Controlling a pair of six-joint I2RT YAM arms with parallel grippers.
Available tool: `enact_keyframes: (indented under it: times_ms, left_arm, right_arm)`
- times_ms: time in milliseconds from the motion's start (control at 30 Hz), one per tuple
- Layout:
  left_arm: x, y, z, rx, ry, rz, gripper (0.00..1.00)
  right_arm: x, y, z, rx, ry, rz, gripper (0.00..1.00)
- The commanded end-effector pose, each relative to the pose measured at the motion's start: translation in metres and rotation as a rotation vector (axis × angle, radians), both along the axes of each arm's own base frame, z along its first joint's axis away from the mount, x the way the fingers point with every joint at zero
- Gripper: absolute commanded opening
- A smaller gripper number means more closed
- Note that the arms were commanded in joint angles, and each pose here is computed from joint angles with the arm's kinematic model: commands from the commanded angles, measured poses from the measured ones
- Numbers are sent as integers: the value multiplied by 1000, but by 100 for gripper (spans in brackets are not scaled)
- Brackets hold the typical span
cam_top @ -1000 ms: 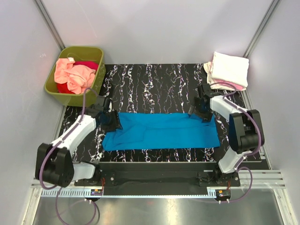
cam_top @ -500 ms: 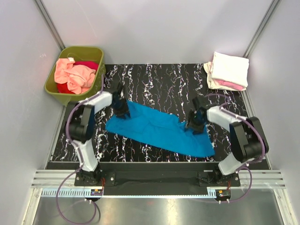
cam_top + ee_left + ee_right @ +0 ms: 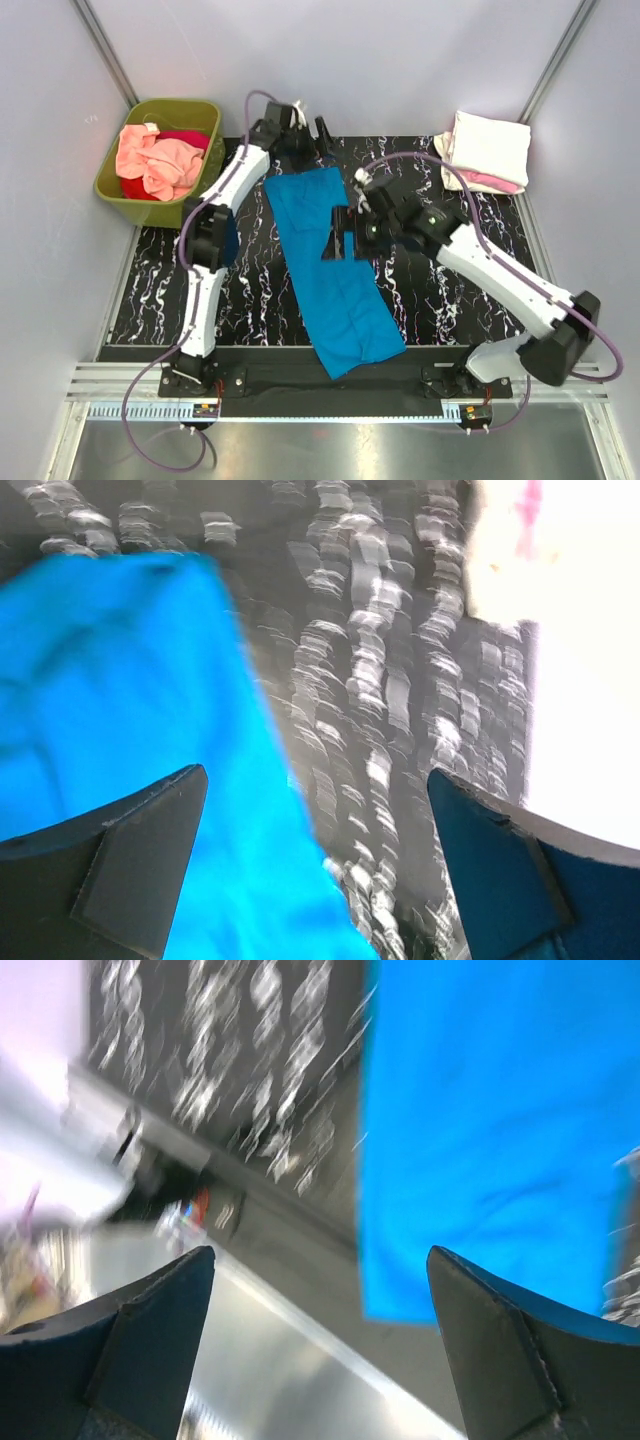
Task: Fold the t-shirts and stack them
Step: Fold the tshirt
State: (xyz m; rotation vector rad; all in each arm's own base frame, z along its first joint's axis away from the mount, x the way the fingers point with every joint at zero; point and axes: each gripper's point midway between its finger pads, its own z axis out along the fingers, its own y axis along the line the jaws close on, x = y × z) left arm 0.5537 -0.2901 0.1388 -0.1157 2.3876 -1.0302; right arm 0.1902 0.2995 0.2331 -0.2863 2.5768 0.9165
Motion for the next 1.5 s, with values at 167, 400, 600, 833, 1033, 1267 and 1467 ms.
enact_keyframes:
  times_ms: [167, 400, 600, 833, 1033, 1267, 1467]
  left_arm:
    - [-74, 83, 196, 113, -306, 56, 99]
    - [-198, 166, 177, 389, -313, 170, 99]
    - [-269, 204, 122, 503, -294, 202, 99]
    - [-303, 209, 93, 504, -282, 174, 99]
    - [-310, 202, 83, 461, -248, 163, 99]
    - [-317, 194, 74, 402, -210, 159, 99]
    - [-326, 186, 67, 350, -186, 148, 99]
  right_arm:
    - [145, -19, -54, -352, -135, -148, 91]
    - [225, 22, -98, -448, -115, -58, 71]
    - [264, 69, -142, -357, -112, -41, 65]
    - [295, 75, -195, -299, -72, -108, 61]
    - [336, 15, -230, -321, -8, -268, 61]
    - [369, -16, -237, -283, -13, -382, 61]
    - [380, -12, -235, -248, -34, -413, 62]
